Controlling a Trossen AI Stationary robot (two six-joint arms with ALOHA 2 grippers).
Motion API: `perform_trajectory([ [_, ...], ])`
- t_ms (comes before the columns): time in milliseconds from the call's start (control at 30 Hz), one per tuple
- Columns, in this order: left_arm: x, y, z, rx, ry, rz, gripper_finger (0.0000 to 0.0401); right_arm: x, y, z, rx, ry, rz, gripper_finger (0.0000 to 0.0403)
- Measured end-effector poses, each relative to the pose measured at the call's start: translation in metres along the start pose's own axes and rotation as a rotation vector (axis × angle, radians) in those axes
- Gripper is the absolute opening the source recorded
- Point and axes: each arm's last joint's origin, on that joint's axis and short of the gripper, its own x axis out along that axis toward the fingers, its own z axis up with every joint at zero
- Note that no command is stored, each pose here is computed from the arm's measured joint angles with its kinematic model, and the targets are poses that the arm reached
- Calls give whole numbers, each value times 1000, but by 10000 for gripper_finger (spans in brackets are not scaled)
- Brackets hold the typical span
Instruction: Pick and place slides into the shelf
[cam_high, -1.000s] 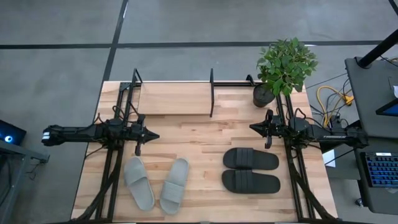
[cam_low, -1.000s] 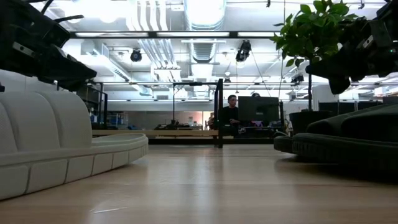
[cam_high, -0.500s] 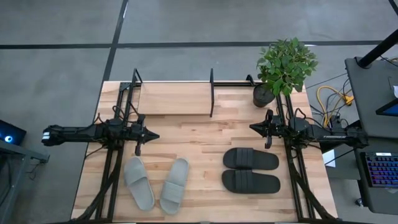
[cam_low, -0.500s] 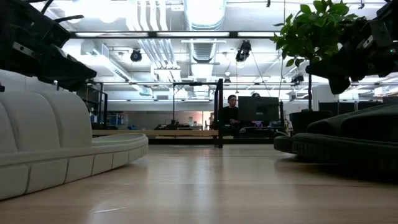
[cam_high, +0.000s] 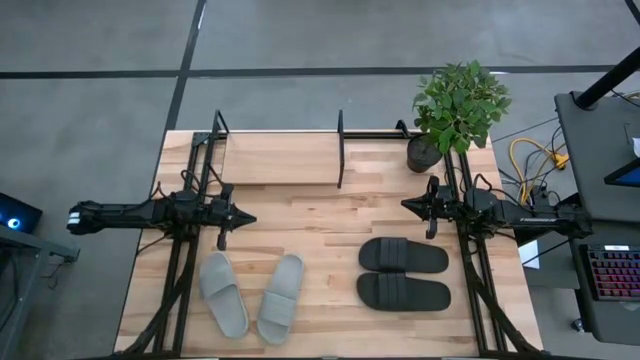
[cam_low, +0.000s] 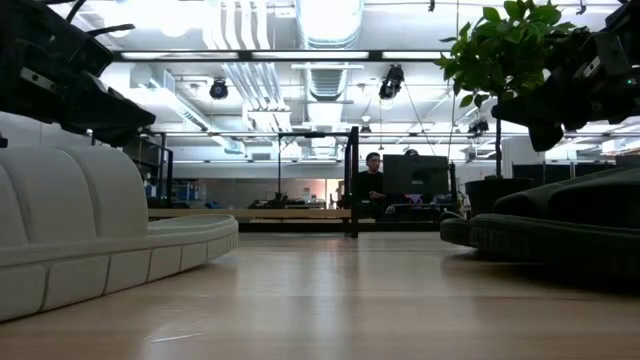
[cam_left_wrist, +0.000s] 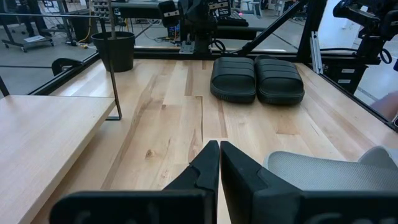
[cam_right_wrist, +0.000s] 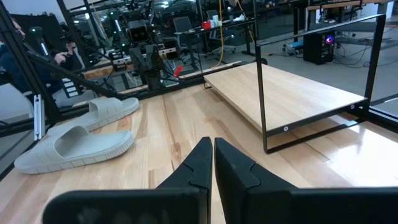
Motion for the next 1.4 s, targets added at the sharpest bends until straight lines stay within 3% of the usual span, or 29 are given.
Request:
perform_trajectory([
  [1033,0,0,0,0,-1,0,0,0,0,0,0,0,0,9],
  [1400,0,0,8,3,-94,-3,0,0,0,0,0,0,0,9],
])
